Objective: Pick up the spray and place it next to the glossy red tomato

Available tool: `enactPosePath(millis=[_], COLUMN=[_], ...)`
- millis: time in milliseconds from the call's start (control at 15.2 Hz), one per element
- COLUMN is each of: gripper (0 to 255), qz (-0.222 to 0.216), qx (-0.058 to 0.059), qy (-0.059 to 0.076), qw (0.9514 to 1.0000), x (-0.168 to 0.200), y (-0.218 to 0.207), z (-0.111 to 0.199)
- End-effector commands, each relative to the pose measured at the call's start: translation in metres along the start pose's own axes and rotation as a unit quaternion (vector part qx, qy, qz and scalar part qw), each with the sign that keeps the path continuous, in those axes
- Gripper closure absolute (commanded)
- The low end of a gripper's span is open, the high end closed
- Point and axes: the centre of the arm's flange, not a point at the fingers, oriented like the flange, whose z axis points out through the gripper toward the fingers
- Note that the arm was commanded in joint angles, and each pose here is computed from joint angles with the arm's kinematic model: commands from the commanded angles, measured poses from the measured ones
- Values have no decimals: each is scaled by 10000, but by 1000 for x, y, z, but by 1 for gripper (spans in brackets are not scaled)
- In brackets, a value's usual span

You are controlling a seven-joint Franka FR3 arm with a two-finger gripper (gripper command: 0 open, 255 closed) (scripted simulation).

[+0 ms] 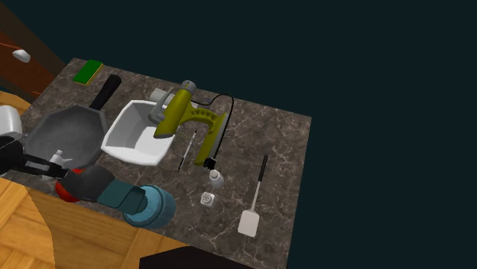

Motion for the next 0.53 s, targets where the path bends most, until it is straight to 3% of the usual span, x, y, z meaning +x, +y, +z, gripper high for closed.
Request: enactPosePath(millis=[0,462], gripper=[255,255], qz=[0,0], qx=[3,3], qy=[2,2], qw=[10000,10000], x=[-1,-2], y=[0,-1], z=[10,46])
